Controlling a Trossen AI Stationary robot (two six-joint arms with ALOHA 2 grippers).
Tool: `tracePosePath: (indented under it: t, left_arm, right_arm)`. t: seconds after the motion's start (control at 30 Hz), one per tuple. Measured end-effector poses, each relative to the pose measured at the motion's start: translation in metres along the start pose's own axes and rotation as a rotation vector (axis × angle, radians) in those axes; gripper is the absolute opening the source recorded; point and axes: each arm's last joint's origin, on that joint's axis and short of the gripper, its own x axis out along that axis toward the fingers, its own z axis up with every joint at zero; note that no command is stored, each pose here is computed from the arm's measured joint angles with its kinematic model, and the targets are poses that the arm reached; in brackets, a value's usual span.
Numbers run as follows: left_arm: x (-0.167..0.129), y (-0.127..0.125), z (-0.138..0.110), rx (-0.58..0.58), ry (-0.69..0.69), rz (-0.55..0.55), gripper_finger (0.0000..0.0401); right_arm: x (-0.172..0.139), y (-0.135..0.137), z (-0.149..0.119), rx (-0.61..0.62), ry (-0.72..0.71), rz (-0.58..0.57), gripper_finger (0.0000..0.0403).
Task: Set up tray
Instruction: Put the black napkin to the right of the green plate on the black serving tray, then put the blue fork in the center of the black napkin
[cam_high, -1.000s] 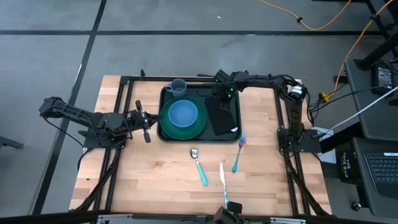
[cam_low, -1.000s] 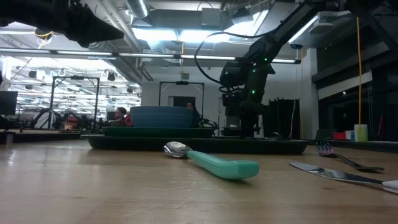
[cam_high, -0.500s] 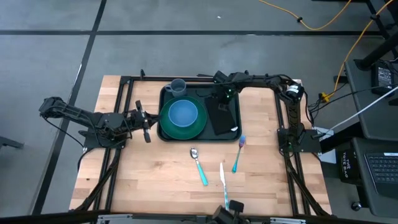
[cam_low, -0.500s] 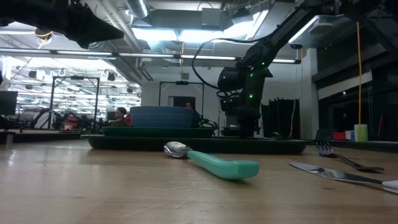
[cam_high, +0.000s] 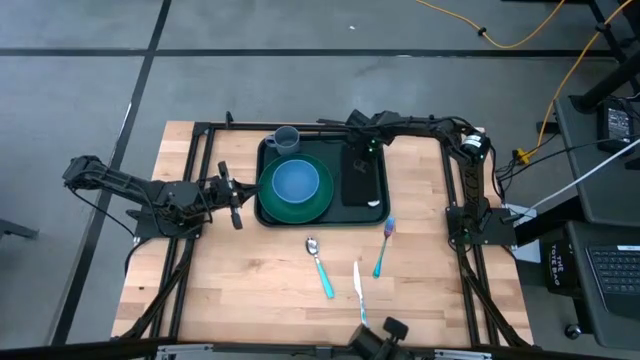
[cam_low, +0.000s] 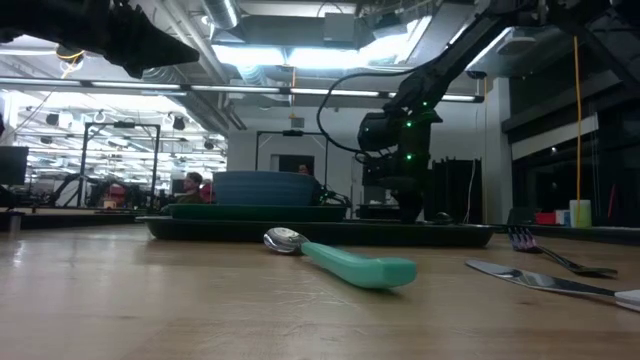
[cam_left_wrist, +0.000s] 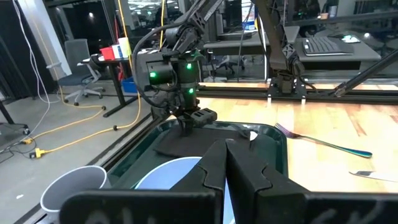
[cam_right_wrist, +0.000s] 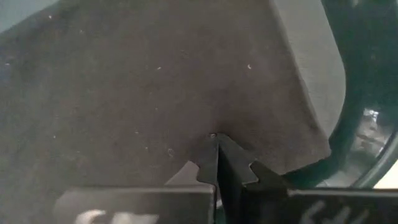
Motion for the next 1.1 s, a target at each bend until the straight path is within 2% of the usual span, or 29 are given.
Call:
tracePosePath:
  t: [0.23,0.47,0.8,0.93,1.1]
  left_arm:
    - [0.000,0.000,0.000,0.000,0.000,0.000,0.0003]
    - [0.000,0.000,0.000,0.000,0.000,-0.003,0.0003]
    - [0.000,-0.003,0.000,0.000,-0.001,-0.086,0.0003]
    - [0.000,-0.003,0.000,0.000,-0.001,-0.088,0.0003]
    - [-0.002,-0.001,0.002,-0.009,-0.015,-0.098,0.0003]
  right_arm:
    - [-0.004,0.001,0.004,-0.006,-0.008,-0.007,0.0003]
    - [-0.020,0.002,0.014,-0.014,-0.001,0.008,0.0003]
    - [-0.037,0.017,0.022,-0.090,-0.013,0.017,0.0003]
    - [-0.061,0.029,0.020,-0.117,-0.042,0.017,0.0003]
    - [-0.106,0.048,0.006,-0.125,-0.187,0.005,0.0003]
